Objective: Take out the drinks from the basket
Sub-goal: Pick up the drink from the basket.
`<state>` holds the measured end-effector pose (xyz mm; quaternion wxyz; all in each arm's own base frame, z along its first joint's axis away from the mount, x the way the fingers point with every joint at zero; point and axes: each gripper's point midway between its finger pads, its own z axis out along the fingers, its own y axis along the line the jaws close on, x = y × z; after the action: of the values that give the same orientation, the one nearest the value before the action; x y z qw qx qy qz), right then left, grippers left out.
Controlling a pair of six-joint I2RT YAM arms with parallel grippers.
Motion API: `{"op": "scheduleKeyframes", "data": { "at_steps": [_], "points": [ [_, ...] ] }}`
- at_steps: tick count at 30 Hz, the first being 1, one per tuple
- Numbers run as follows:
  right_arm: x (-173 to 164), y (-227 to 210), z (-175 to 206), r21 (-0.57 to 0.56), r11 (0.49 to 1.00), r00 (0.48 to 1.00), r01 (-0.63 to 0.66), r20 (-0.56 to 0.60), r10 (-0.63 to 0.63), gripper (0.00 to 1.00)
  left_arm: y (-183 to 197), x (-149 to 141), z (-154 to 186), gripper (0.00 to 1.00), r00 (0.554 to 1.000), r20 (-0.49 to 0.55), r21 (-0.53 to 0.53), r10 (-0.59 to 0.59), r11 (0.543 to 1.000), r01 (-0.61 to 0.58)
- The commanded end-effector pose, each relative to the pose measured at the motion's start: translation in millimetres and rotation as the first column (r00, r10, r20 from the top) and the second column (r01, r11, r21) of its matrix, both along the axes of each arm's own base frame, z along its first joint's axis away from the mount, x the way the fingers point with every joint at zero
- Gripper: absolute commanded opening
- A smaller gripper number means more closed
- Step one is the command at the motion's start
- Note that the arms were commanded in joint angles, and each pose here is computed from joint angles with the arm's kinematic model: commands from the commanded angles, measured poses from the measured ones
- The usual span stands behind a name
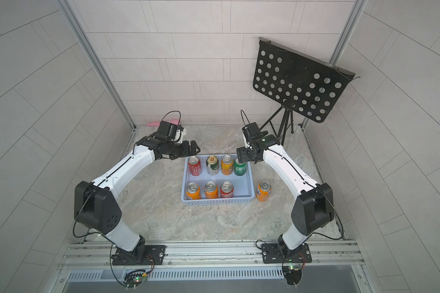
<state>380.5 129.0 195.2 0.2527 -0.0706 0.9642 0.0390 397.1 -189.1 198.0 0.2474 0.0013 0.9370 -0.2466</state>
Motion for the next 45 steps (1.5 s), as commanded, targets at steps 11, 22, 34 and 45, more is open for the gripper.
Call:
{"op": "scheduleKeyframes", "data": {
  "at_steps": [11, 22, 34, 45],
  "points": [
    [7.7, 19.1, -33.2, -0.046, 0.997, 0.991, -0.056, -0.122, 0.05, 0.8, -4.1, -2.2, -9.6, 1.0, 0.999, -0.043, -0.035, -0.008, 0.999, 0.007],
    [17.7, 18.4, -58.0, -0.104, 0.993, 0.986, -0.053, -0.162, 0.036, 0.79, -3.6, -1.8, -11.7, 1.0, 0.999, -0.049, -0.03, -0.008, 1.0, 0.006],
    [22.0, 29.4, -75.3, -0.073, 0.995, 0.979, -0.062, -0.198, 0.047, 0.77, -4.4, -2.2, -13.5, 1.0, 0.998, -0.058, -0.033, -0.009, 0.999, 0.008],
    [20.8, 33.6, -90.3, -0.078, 0.995, 0.974, -0.064, -0.223, 0.045, 0.76, -5.2, -2.8, -9.0, 1.0, 0.999, -0.049, -0.044, -0.011, 0.999, 0.009]
  ]
}}
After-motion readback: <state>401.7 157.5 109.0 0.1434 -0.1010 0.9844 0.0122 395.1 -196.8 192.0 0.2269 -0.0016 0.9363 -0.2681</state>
